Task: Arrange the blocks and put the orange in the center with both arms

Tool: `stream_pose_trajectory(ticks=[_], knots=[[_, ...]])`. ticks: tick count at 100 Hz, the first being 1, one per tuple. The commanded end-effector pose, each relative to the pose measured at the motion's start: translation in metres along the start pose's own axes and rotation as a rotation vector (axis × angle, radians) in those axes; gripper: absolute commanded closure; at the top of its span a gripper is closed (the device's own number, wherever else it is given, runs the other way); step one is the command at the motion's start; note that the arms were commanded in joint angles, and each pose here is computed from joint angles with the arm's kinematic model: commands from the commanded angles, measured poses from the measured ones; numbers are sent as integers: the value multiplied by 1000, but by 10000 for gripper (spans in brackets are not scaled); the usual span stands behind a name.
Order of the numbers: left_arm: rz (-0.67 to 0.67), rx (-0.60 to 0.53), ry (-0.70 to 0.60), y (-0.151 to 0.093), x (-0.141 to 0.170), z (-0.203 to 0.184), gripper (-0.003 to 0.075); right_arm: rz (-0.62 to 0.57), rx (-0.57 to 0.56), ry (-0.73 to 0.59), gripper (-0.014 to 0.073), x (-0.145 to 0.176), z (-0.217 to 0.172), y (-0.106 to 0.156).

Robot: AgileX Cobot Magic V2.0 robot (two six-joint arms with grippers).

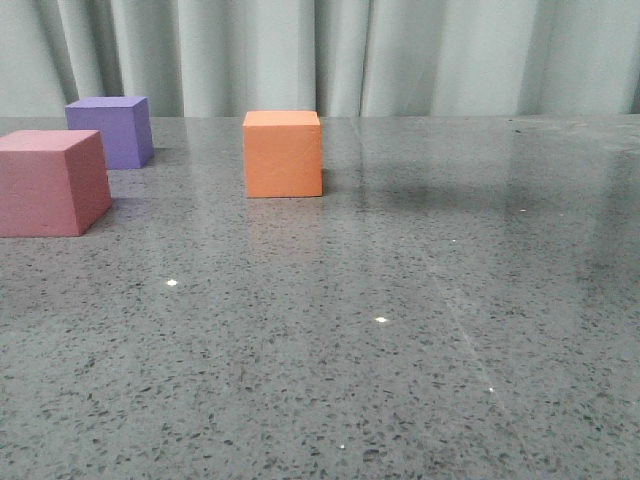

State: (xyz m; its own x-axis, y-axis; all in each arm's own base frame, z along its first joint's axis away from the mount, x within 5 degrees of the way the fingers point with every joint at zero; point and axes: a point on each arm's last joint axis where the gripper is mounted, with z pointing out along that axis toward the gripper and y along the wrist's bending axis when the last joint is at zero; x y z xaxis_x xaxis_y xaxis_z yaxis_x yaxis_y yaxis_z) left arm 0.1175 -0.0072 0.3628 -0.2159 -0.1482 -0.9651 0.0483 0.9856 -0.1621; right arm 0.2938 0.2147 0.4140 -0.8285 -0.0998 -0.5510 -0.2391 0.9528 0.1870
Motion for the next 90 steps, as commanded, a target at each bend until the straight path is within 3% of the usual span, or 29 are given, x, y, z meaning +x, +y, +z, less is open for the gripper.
stream_pose_trajectory(ticks=[1, 43, 72, 90], knots=[[-17, 10, -105, -2, -18, -3, 31, -15, -44, -144, 6, 5, -40, -8], [-17, 10, -105, -2, -18, -3, 31, -47, -59, -195, 6, 90, -50, -49], [-43, 21, -96, -3, -17, -3, 31, -54, -132, -336, 6, 148, -69, -76], [-43, 21, -84, -3, -16, -2, 31, -48, -139, -350, 6, 174, -79, -89]])
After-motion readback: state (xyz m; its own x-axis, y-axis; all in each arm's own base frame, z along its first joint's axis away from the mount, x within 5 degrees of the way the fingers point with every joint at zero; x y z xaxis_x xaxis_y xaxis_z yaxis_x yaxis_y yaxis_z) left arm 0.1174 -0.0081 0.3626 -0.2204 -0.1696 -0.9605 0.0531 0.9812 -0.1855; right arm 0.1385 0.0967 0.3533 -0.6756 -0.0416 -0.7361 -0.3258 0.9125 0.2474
